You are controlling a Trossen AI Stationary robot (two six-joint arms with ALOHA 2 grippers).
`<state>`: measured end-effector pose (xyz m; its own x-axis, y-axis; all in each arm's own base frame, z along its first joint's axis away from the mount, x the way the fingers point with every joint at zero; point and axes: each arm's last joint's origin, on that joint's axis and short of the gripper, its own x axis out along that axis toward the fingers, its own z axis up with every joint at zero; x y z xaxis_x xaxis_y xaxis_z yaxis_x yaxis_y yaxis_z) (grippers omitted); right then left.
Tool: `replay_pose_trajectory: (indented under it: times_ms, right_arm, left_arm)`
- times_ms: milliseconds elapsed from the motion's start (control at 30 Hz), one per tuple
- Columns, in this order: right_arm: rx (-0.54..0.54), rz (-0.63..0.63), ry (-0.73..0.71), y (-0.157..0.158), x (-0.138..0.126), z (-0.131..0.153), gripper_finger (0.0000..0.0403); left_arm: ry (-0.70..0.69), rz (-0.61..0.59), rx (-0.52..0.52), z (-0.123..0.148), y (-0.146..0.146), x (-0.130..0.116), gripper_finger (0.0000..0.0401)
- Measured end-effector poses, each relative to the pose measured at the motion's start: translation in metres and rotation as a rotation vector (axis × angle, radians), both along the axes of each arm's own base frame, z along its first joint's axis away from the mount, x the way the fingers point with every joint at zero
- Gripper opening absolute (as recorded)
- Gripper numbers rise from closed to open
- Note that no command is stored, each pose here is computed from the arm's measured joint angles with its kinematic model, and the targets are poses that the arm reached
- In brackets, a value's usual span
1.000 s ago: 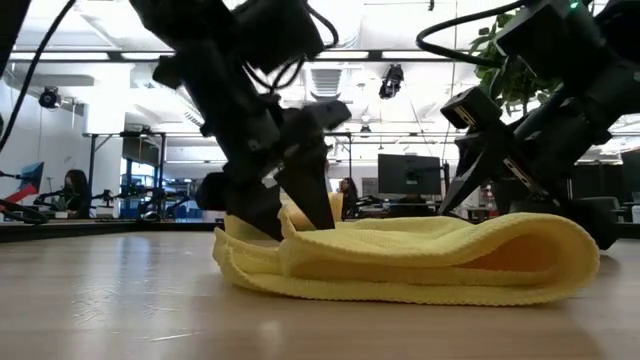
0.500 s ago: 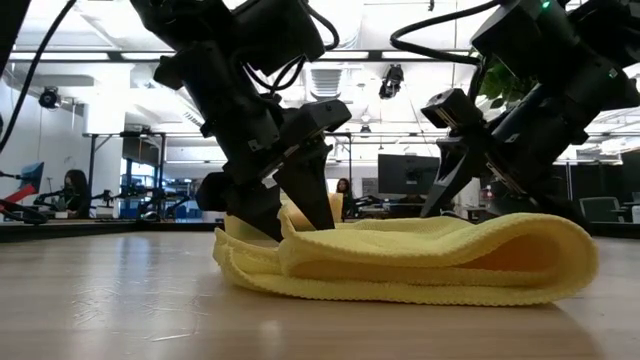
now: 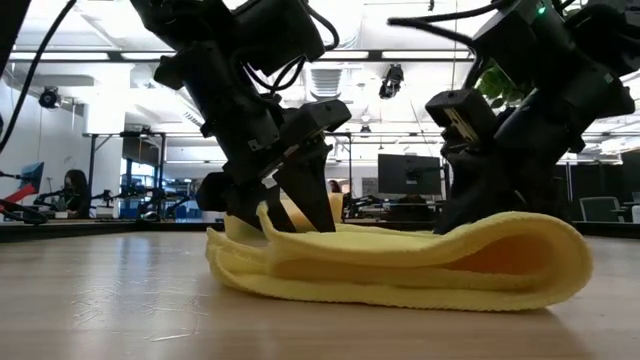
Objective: Fold microfiber towels
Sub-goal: Stack the folded yellow microfiber cloth on top of the gray microfiber cloth
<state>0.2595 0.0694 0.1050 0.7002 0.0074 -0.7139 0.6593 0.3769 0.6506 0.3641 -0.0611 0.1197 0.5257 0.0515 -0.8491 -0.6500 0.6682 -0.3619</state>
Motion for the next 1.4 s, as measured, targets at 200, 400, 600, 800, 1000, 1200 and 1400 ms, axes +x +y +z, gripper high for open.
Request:
replay_pose_trajectory:
  times_ms: [200,400,600,800,1000,1200,1400]
  right_arm:
    - [-0.040,0.066,-0.055,0.001,0.004,0.008,0.0012]
    - [-0.168,0.198,-0.135,0.004,0.011,0.029,0.0010]
    - [-0.301,0.378,-0.129,0.012,0.022,0.050,0.0010]
    - [-0.460,0.542,-0.045,0.020,0.034,0.071,0.0009]
    - [-0.594,0.606,-0.038,0.025,0.045,0.094,0.0009]
    - [-0.631,0.634,-0.054,0.026,0.048,0.101,0.0009]
    - [-0.631,0.639,-0.042,0.026,0.046,0.099,0.0009]
  left_arm:
    - [-0.052,-0.014,0.008,0.018,0.000,-0.001,0.0215]
    - [-0.120,-0.073,0.104,0.048,0.004,-0.008,0.0215]
    - [-0.188,-0.255,0.238,0.075,0.004,-0.011,0.0226]
    - [-0.208,-0.421,0.302,0.080,0.002,-0.004,0.0277]
    - [-0.174,-0.503,0.364,0.071,0.002,-0.001,0.0339]
    - [-0.170,-0.506,0.357,0.069,0.004,-0.002,0.0378]
    - [-0.233,-0.589,0.254,0.072,0.003,0.001,0.0384]
